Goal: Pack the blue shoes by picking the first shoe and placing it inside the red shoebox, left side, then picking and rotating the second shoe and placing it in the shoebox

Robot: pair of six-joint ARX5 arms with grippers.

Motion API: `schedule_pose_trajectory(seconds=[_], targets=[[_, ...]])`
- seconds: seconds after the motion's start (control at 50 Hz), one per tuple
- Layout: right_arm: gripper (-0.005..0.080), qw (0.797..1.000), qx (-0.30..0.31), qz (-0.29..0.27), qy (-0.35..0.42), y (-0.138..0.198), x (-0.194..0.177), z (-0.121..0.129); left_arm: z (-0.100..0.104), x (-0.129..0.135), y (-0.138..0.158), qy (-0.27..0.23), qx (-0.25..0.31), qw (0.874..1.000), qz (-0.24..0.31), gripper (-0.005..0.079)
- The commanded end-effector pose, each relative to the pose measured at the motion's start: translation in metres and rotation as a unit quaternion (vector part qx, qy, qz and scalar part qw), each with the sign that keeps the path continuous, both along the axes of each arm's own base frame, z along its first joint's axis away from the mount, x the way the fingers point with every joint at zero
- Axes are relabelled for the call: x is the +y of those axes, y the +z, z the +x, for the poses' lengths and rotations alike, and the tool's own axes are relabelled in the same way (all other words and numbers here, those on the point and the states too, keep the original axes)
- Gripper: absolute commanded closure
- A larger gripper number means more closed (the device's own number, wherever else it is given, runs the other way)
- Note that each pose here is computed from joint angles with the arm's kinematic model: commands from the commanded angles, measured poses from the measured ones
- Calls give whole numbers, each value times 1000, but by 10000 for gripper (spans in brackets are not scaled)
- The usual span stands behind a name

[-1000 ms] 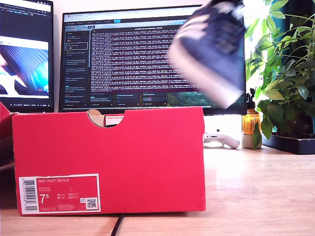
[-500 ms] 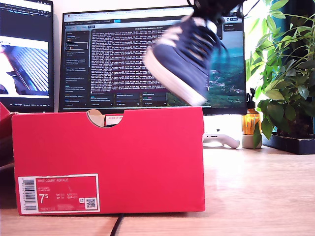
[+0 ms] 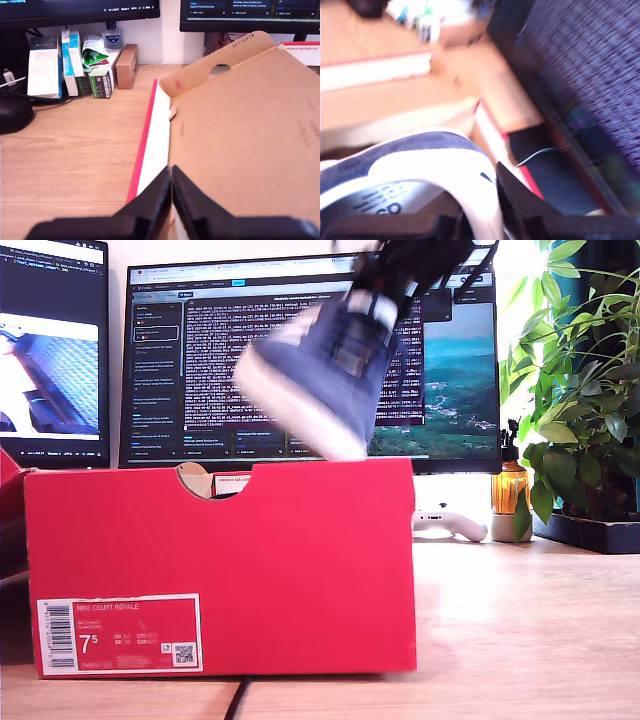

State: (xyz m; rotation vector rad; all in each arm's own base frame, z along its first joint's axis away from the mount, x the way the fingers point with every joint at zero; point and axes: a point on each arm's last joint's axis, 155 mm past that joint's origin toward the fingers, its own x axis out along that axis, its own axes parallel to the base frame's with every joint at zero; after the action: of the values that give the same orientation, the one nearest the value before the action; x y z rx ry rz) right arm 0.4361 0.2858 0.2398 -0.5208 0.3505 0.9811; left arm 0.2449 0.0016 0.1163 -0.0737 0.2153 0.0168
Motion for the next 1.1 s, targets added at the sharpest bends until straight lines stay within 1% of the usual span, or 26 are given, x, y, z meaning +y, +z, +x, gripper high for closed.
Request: schedule_pose_trajectory(seconds=[0.0, 0.16, 0.3, 0.42, 0.56, 0.8, 0.9, 1.08], targets=[[765, 1000, -7, 13, 4, 12, 5, -1, 1, -1, -14, -1, 11, 1000, -2, 754], [765, 1000, 7, 3, 4, -6, 7, 4, 1, -1, -14, -1, 11, 1000, -2, 754], [765, 1000, -2, -3, 6, -13, 9, 10, 1, -1, -14, -1, 11, 1000, -2, 754], [765, 1000, -8, -10, -7, -17, 6, 17, 1, -1, -14, -1, 11, 1000, -2, 754], [765, 1000, -5, -20, -14, -26, 3, 23, 1, -1, -14, -1, 11, 1000, -2, 754], [765, 997, -15, -71, -6, -43, -5, 23, 1, -1, -14, -1, 11, 1000, -2, 754], [765, 996, -3, -86, -14, -53, -10, 23, 1, -1, -14, -1, 11, 1000, -2, 754], [765, 995, 24, -102, -7, -70, -10, 15, 1, -1, -14, -1, 11, 1000, -2, 754]])
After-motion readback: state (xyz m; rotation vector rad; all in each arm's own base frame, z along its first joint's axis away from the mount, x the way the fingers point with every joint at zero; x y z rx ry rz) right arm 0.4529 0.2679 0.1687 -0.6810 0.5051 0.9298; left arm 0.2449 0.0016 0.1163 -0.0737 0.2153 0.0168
